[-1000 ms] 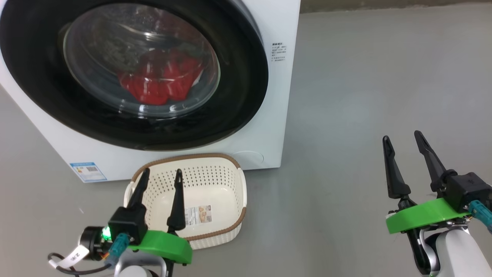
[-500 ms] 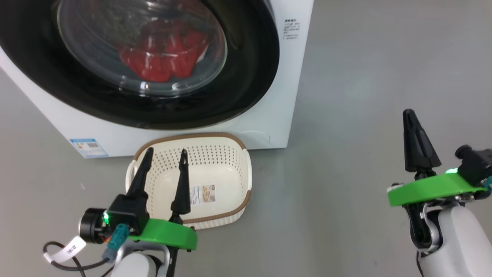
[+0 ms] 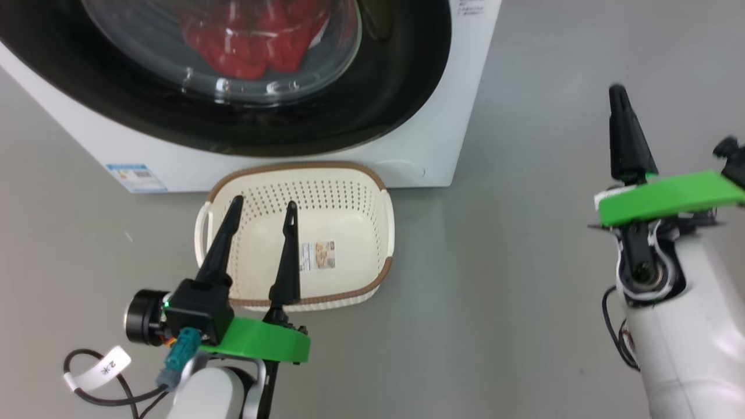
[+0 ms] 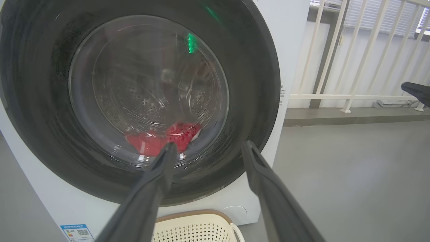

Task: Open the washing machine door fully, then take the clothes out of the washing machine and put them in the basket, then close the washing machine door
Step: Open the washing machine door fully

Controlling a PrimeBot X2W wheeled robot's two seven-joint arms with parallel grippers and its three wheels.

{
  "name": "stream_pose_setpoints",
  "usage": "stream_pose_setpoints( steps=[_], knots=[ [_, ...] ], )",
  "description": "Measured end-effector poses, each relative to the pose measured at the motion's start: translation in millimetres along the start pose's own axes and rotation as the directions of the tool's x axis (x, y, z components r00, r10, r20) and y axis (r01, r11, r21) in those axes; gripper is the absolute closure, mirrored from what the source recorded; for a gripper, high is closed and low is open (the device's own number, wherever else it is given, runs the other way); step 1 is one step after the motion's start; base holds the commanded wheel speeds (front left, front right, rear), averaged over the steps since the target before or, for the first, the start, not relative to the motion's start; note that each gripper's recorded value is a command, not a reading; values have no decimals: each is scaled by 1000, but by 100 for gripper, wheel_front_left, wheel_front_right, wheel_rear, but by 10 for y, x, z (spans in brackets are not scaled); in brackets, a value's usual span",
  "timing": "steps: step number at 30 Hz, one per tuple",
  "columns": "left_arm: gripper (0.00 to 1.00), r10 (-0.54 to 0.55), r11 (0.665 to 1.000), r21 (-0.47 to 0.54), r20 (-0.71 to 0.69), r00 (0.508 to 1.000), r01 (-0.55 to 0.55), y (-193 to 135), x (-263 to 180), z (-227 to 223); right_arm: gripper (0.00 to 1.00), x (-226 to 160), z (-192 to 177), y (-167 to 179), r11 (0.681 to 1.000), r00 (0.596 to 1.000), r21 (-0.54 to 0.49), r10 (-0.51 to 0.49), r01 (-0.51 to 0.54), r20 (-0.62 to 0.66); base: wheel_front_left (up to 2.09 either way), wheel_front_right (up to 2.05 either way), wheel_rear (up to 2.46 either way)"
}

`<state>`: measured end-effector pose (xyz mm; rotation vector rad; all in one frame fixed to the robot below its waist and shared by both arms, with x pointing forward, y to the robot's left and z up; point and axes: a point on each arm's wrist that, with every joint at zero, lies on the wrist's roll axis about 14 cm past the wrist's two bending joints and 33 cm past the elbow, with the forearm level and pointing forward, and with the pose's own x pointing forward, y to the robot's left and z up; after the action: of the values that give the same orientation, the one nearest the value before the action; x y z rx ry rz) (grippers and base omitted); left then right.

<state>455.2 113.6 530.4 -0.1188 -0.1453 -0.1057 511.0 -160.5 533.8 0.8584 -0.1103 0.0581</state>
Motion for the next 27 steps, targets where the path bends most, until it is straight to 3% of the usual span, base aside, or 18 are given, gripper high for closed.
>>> stream_pose_setpoints(
  steps=[5, 13, 17, 21, 27],
  knots=[
    [0, 5, 1000, 2, -20, 1000, -5, 37, 61, -110, 100, 231, -117, 58, 987, 997, 162, 19, -7, -73, 0, 0, 0],
    [0, 6, 1000, 10, -51, 999, -5, 76, 163, -300, 100, 623, -223, 138, 939, 980, 344, 88, -22, -178, 0, 0, 0],
    [0, 12, 1000, 12, -73, 997, -11, 113, 197, -413, 100, 777, -323, 164, 917, 963, 397, 126, -23, -237, 0, 0, 0],
    [0, 16, 1000, 16, -86, 996, -15, 146, 237, -489, 100, 899, -432, 195, 919, 938, 394, 164, -32, -305, 0, 0, 0],
    [0, 23, 1000, 23, -102, 995, -21, 194, 267, -577, 100, 1027, -634, 339, 891, 885, 451, 245, -44, -397, 0, 0, 0]
  ],
)
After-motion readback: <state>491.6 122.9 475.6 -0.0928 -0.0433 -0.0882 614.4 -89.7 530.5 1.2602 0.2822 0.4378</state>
